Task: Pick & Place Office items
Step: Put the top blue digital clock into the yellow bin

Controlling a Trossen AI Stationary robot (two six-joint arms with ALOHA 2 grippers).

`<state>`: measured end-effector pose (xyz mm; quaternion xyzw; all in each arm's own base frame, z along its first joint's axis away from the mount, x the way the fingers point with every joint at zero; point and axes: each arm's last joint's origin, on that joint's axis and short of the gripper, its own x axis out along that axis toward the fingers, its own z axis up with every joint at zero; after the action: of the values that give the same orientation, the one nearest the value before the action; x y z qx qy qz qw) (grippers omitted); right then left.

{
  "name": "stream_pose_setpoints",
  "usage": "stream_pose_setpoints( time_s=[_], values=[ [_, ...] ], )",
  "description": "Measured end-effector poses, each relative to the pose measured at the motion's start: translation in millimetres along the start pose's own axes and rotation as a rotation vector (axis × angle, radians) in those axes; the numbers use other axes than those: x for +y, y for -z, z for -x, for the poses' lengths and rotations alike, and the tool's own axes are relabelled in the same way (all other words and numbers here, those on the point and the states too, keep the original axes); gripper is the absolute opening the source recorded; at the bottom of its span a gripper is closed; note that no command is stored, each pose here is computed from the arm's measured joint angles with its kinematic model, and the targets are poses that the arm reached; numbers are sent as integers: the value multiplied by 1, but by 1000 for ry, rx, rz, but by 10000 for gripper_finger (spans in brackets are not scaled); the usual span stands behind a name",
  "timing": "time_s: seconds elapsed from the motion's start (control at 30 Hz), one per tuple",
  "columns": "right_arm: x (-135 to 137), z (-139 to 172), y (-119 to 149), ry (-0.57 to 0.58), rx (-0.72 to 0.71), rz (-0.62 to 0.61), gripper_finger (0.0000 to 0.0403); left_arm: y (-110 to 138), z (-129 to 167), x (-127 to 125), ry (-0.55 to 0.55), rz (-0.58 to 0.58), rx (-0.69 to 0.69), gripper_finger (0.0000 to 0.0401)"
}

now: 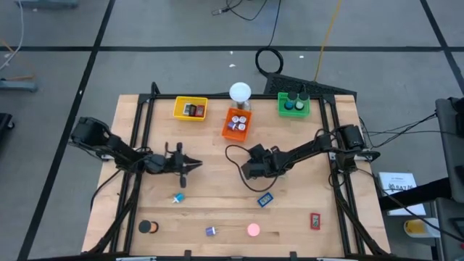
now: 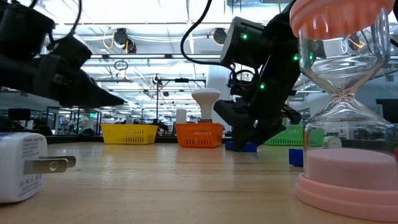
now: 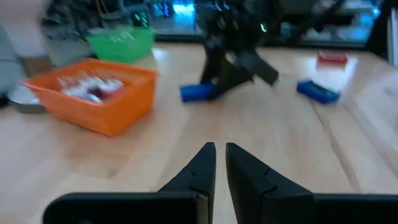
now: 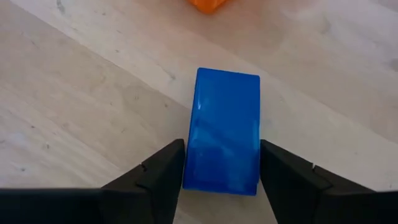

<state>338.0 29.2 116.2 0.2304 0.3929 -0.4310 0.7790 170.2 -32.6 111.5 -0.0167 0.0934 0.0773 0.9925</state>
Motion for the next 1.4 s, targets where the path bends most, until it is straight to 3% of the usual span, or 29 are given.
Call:
stream_pose_setpoints(
  time_s=[0.13, 0.3, 0.57, 0.83, 1.07, 1.4],
  values=[
    [1, -2, -2, -12, -10, 18, 195, -3, 2, 1, -23, -2, 2, 42],
    [7, 1, -4, -60, -50, 84, 151, -2, 2, 1, -24, -13, 8, 42],
    [52, 20, -32, -359, -185, 203, 151, -2, 2, 3, -75, -15, 7, 42],
    [96, -30, -50, -456, -121, 475, 150, -1, 2, 3, -76, -21, 21, 42],
    [102, -42, -60, -477, -138, 525, 151, 2, 2, 3, -79, -19, 43, 42],
    [108, -32, -54, -498, -164, 578, 273, 1, 2, 2, -52, -8, 45, 42]
  ],
)
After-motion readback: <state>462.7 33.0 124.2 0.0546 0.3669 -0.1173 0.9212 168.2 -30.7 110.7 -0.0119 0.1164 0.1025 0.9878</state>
